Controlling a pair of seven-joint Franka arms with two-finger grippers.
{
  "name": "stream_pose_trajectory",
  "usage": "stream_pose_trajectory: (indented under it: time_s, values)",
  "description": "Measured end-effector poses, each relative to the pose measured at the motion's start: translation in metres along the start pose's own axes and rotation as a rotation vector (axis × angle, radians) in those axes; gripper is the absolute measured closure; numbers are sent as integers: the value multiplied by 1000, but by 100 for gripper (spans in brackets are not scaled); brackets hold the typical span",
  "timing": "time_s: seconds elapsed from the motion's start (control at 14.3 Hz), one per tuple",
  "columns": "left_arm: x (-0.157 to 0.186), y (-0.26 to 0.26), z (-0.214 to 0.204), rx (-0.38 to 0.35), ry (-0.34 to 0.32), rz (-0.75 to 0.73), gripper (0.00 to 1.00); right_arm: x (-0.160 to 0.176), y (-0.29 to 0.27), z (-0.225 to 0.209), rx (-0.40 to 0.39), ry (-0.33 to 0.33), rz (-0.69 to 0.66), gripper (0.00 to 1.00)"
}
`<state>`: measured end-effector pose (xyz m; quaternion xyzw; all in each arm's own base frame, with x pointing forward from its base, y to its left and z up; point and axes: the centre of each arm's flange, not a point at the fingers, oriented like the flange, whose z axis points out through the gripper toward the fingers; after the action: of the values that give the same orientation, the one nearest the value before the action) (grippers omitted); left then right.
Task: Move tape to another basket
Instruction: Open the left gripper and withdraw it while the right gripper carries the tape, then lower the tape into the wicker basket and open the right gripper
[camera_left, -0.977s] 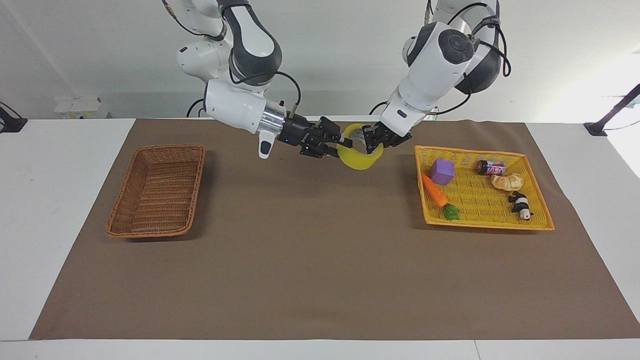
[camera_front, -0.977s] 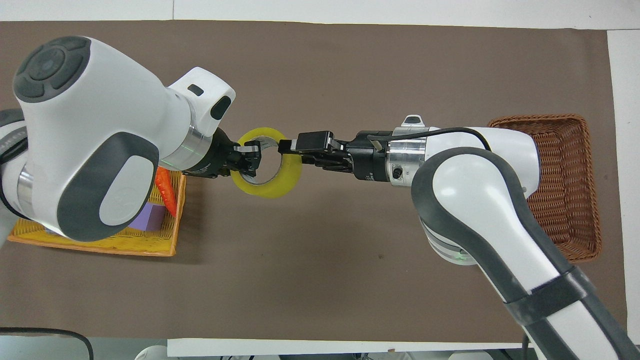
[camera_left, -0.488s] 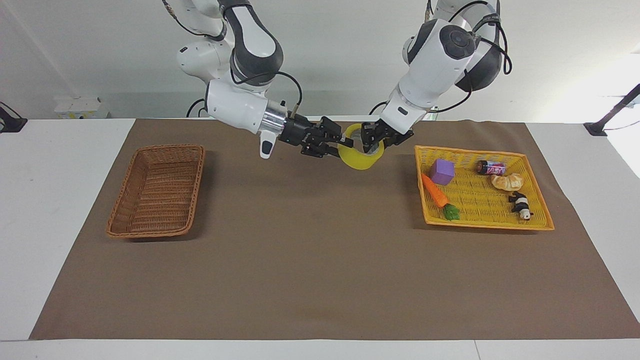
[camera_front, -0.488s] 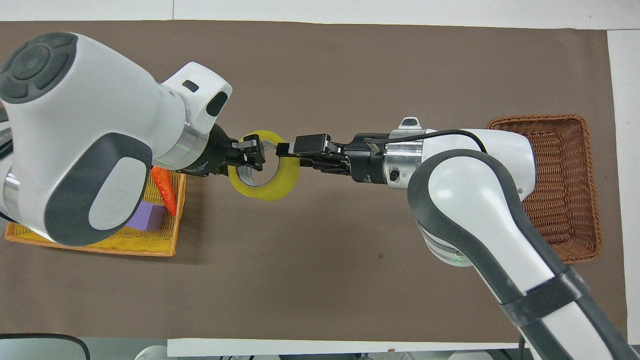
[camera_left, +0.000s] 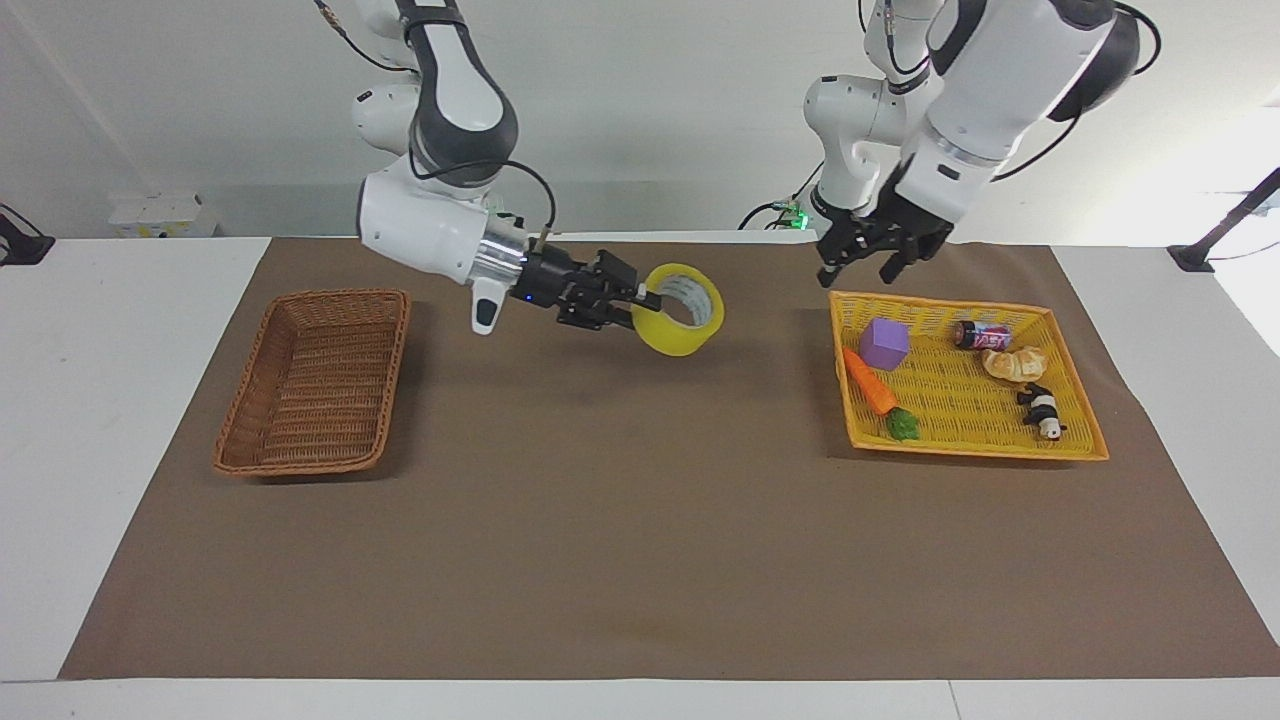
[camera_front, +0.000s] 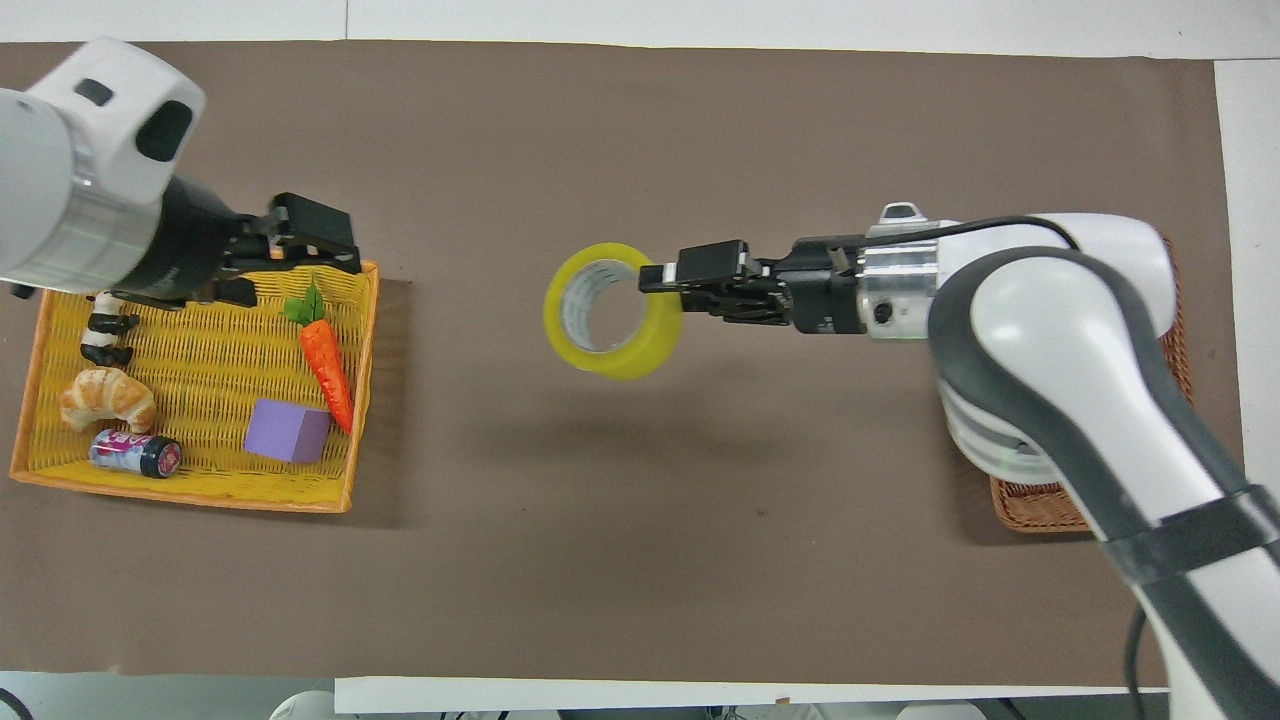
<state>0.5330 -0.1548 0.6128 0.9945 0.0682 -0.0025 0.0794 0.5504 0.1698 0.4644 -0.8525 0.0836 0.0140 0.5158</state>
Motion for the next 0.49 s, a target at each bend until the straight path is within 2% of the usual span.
stream_pose_trajectory:
  time_s: [0.21,0.49]
  values:
    - [31,-99,-8,66,4,-18,0,24,61,-112,-12,18,-2,46]
    - [43,-179,-18,69,10,-136,0,11,150,-260,-74,27,-26,46]
